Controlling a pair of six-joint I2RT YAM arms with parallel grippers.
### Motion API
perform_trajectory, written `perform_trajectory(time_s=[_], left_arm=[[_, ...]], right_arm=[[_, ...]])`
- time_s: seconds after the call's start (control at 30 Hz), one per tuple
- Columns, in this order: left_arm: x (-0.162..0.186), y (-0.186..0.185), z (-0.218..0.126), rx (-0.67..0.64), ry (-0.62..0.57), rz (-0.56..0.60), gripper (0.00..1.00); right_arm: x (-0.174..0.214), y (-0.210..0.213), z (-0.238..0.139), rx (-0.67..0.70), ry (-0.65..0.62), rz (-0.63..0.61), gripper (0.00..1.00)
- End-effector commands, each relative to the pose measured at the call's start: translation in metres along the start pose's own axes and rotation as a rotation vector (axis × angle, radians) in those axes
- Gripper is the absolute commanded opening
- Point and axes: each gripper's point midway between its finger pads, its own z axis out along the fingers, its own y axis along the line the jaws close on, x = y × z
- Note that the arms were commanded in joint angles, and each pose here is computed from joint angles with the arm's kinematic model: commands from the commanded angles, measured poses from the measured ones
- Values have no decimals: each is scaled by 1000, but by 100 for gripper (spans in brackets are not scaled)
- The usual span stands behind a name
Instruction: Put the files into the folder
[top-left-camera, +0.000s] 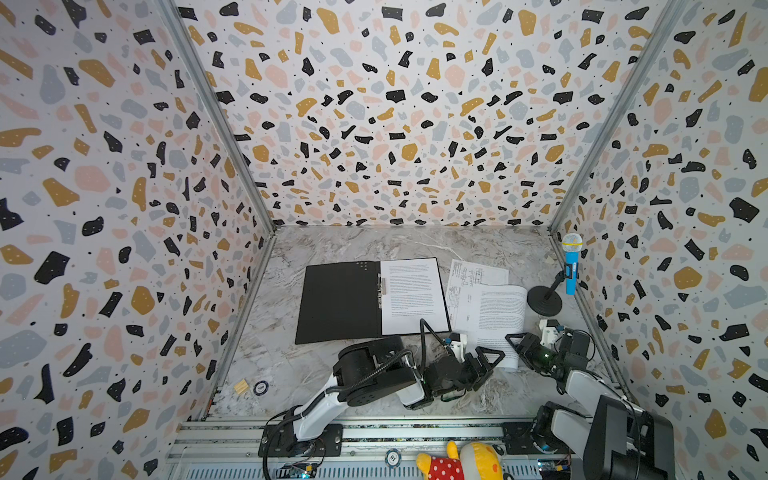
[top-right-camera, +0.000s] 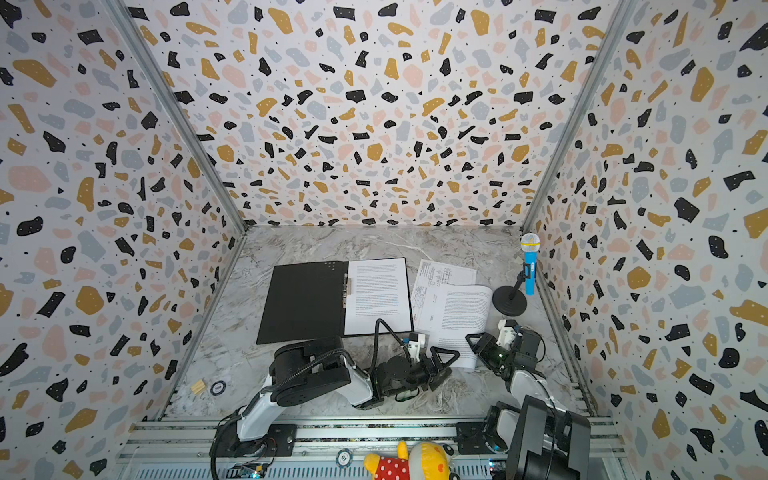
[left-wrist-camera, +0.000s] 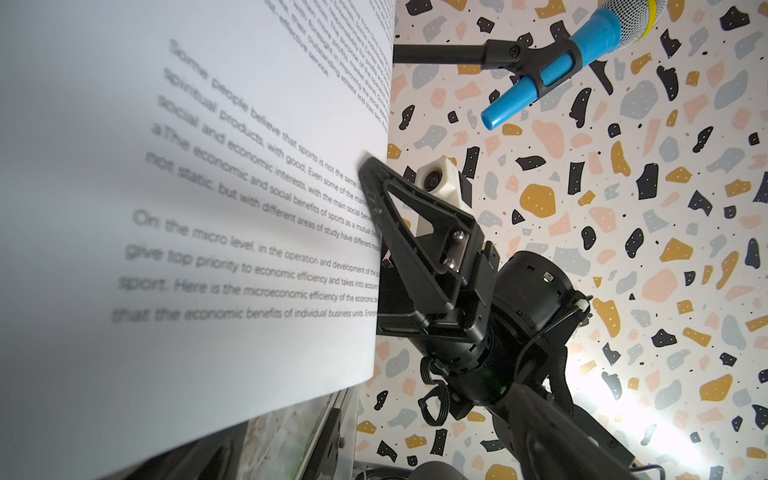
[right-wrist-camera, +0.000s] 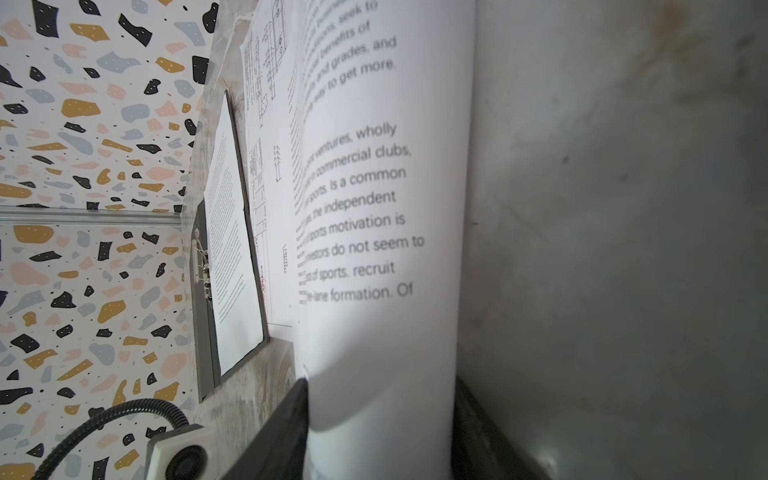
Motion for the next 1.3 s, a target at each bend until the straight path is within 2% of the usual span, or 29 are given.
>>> perform_trajectory(time_s=[0.0,1.27], left_arm=[[-3,12,-3,-13,-31,-25,96],[-12,-14,-6,53,-124,10,59]], right_arm=[[4,-3,-2,17,6,-9,54],[7,-6,-6,33,-18,-5,54]])
